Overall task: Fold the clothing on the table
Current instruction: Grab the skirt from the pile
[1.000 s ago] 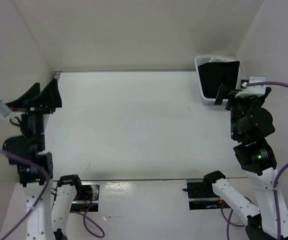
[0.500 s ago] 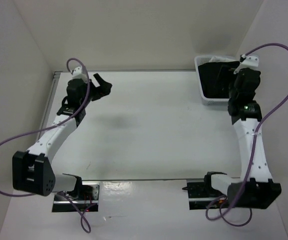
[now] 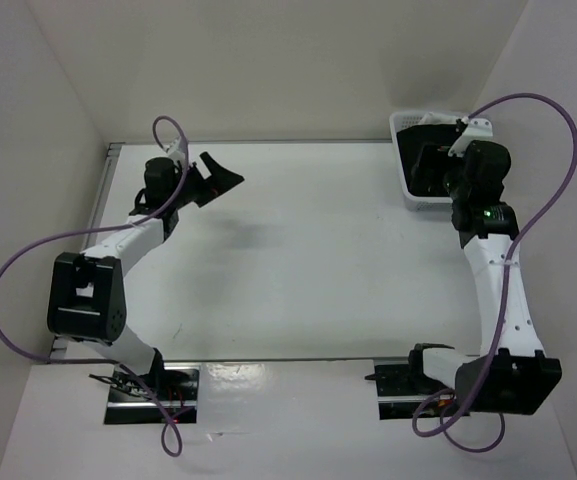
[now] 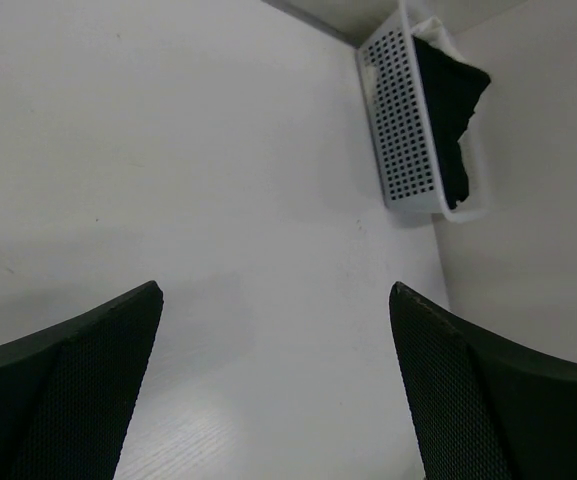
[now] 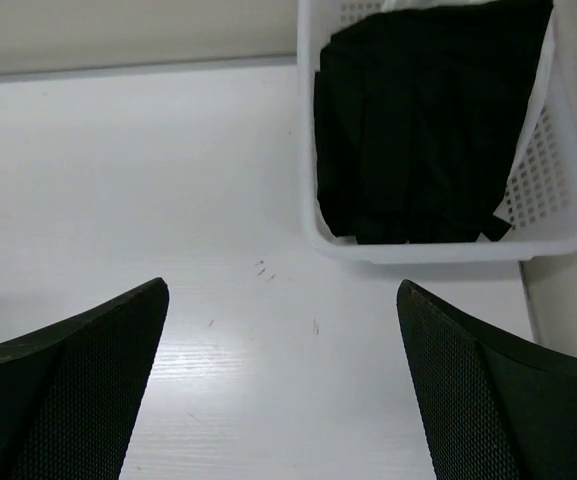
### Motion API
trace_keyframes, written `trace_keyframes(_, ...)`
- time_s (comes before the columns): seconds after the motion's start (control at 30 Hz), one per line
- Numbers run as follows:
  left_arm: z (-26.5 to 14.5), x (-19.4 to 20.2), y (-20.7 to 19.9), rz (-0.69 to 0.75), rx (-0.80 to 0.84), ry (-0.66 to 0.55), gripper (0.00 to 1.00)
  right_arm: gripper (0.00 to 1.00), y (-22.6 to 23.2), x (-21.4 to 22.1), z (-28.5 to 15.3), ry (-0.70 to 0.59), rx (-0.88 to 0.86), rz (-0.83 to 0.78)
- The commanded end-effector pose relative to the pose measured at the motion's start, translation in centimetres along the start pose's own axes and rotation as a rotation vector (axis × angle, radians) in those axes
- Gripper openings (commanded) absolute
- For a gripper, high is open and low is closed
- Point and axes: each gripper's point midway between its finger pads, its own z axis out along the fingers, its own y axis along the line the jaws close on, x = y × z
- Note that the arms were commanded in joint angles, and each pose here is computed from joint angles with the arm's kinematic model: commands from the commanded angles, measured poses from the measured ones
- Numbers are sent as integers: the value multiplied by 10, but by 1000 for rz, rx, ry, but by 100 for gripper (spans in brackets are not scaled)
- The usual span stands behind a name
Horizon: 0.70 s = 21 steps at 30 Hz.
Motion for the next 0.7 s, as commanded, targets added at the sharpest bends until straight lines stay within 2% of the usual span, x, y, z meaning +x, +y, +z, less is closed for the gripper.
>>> trace_keyframes(0.0, -22, -32, -2, -126, 97, -86, 100, 99, 2, -28, -21, -117, 20, -36)
trace_keyframes(0.03, -31, -11, 19, -234, 86, -81, 100, 99, 6, -31, -25, -129, 11, -39)
trace_keyframes(0.1, -53, -31, 29, -263, 100, -181, 100, 99, 10, -24, -23, -110, 0, -51)
trace_keyframes(0.17, -61, -35, 40, -225, 59, -180, 100, 99, 13, -19, -22, -99, -8, -54)
trace_keyframes(0.23, -71, -50, 48, -66, -43, -235, 100, 99, 13, -14, -20, -87, -8, -54)
trace_keyframes(0.27, -81, -60, 27, 19, -39, -292, 100, 99, 13, -14, -20, -87, -8, -54)
trace_keyframes(0.3, -87, -63, 32, 45, -108, -354, 100, 99, 12, -11, -21, -84, -8, -54)
trace_keyframes(0.37, -101, -65, 8, 134, -117, -410, 100, 99, 7, -11, -22, -92, 21, -53)
trace_keyframes(0.4, -104, -63, 9, 163, -167, -412, 100, 99, 7, -13, -22, -103, 21, -62)
trace_keyframes(0.43, -108, -80, -3, 205, -252, -482, 100, 99, 7, -13, -22, -103, 31, -64)
trace_keyframes(0.47, -111, -68, 14, 233, -389, -413, 100, 99, 2, -12, -16, -90, 63, -62)
trace_keyframes(0.53, -120, -69, 18, 256, -510, -418, 100, 99, 0, -16, -10, -81, 73, -74)
trace_keyframes(0.6, -111, -59, 11, 267, -488, -390, 98, 99, -4, -12, 1, -49, 82, -73)
trace_keyframes(0.63, -108, -50, 12, 270, -478, -365, 90, 99, -4, -9, 4, -38, 83, -73)
trace_keyframes(0.67, -107, -45, 11, 275, -489, -359, 85, 99, -3, -9, 4, -38, 72, -73)
